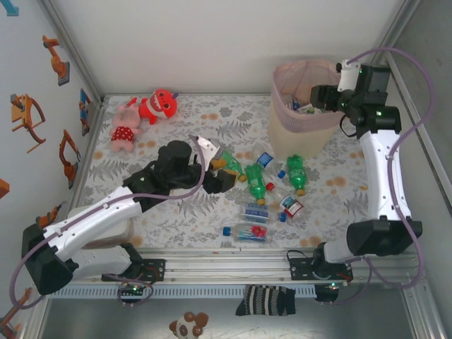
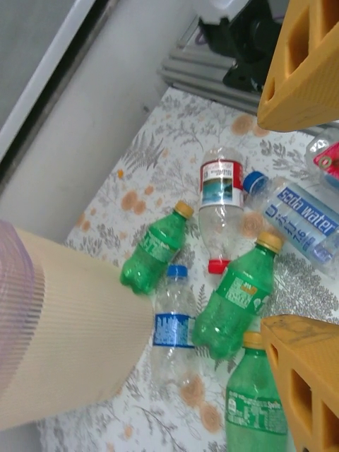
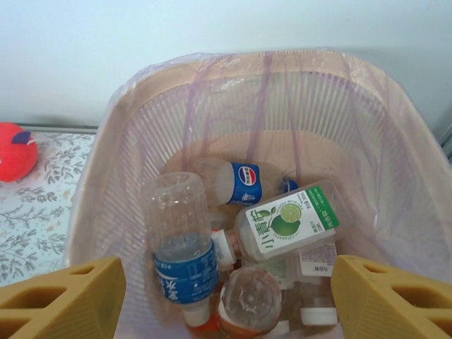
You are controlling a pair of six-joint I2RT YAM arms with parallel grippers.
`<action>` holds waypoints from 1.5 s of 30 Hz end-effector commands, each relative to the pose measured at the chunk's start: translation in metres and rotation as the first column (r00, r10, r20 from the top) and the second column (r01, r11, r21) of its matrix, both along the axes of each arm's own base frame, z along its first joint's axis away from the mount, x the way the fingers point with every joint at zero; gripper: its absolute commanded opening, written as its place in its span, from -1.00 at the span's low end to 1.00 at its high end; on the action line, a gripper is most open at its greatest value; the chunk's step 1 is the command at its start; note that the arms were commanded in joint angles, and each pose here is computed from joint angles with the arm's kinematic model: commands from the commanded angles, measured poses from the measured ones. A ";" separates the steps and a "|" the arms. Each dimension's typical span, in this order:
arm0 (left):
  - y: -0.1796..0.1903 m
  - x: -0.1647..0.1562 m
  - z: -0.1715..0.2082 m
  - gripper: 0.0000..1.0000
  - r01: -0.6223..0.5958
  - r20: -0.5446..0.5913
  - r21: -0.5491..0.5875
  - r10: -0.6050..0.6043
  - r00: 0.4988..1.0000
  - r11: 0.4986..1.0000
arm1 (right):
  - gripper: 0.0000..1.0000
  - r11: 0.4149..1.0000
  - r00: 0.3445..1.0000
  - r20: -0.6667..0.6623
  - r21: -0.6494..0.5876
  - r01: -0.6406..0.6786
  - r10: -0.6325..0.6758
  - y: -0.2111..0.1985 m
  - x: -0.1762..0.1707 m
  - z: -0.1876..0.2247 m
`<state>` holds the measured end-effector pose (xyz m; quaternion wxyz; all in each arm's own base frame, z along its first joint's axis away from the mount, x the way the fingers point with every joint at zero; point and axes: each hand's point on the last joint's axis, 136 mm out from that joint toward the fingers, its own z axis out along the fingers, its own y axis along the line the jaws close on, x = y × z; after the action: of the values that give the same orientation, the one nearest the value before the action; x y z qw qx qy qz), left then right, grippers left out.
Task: Put the plastic bottles in the bin
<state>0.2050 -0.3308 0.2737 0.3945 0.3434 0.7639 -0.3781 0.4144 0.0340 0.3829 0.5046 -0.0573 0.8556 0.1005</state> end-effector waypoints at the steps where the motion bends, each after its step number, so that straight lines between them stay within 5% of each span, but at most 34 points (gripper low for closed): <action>1: 0.001 0.019 -0.009 0.34 -0.099 -0.052 0.052 0.101 0.993 0.994 | 0.51 0.999 0.998 0.061 0.040 0.001 -0.003 0.002 -0.018 0.016; 10: 0.009 0.069 -0.064 0.33 -0.364 -0.223 0.217 0.409 0.885 0.906 | 0.51 0.997 0.996 0.086 0.075 0.010 -0.017 0.004 -0.072 0.009; 21: 0.023 0.140 -0.132 0.59 -0.657 -0.434 0.376 0.751 0.498 0.653 | 0.50 0.997 0.999 -0.002 0.064 0.040 -0.039 0.001 -0.121 -0.041; 29: 0.017 0.164 -0.172 0.67 -0.721 -0.573 0.419 0.777 0.262 0.552 | 0.50 0.998 0.998 -0.029 0.038 0.048 -0.047 -0.002 -0.137 -0.051; 45: -0.016 0.166 -0.238 0.59 -0.737 -0.786 0.398 0.618 0.033 0.546 | 0.50 0.999 0.999 -0.004 0.026 0.037 -0.036 -0.001 -0.152 -0.040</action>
<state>0.3713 -0.3383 0.0410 0.1185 -0.3002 0.9050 -0.2770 0.2677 0.0361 0.3349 0.4972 -0.0292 0.8596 0.1138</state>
